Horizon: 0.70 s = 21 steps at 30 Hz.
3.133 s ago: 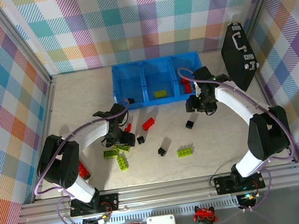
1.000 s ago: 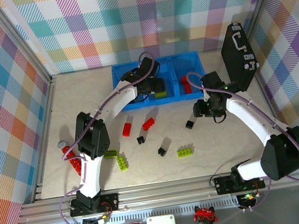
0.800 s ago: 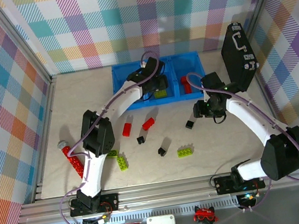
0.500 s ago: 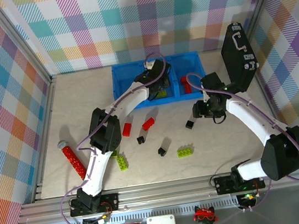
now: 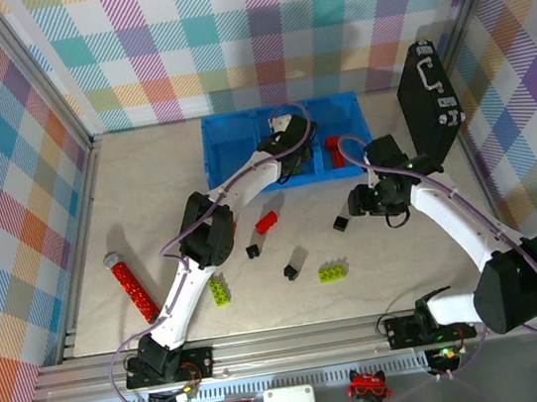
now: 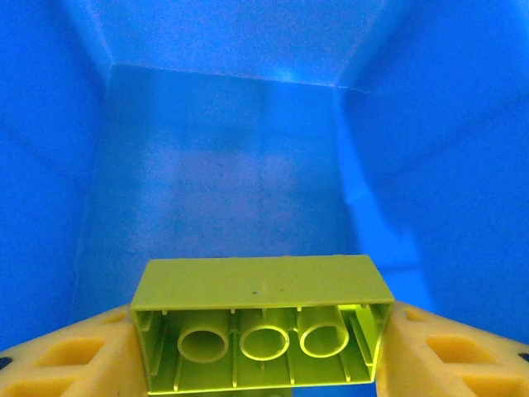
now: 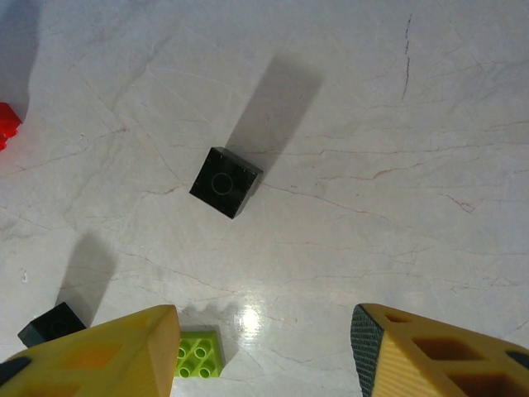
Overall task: Sort the legos into containers by color
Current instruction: Place the lego in the container.
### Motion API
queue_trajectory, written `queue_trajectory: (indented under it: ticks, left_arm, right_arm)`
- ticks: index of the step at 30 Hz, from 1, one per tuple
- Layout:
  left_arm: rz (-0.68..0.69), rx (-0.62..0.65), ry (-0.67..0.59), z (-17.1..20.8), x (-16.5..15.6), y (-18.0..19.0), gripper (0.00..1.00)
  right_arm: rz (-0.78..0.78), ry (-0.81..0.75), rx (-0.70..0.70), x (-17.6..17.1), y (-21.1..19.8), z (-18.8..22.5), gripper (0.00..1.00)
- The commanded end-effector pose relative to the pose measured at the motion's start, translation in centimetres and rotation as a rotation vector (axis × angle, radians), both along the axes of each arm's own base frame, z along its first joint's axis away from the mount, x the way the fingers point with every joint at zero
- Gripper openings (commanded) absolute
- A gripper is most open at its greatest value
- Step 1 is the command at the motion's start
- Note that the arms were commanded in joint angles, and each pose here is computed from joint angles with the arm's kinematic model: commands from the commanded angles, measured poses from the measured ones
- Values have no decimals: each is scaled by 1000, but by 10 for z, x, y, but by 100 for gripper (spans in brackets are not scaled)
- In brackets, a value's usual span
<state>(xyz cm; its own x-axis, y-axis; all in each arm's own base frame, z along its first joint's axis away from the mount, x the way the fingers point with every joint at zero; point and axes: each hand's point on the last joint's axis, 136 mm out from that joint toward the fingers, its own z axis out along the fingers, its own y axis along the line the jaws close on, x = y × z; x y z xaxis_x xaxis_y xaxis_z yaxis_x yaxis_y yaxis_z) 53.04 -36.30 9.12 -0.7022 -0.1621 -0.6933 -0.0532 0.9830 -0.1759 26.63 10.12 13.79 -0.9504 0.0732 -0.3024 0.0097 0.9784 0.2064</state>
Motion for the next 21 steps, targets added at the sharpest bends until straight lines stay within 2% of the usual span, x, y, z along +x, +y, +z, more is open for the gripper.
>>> queue_trajectory:
  ticks: [1,7,15,21]
  left_arm:
    - [0,3,-3,1,-1,-5,62]
    - [-2,30,-3,5,-3,1,68]
    - [-38,8,-28,33,-11,0,74]
    - [-75,-21,-35,51,-19,-2,72]
  right_arm:
    - [-7,4,16,-6,1,2,59]
    - [-5,-3,22,-5,2,5,59]
    - [-10,-14,22,-5,2,9,59]
    - [-15,-17,17,-5,0,12,59]
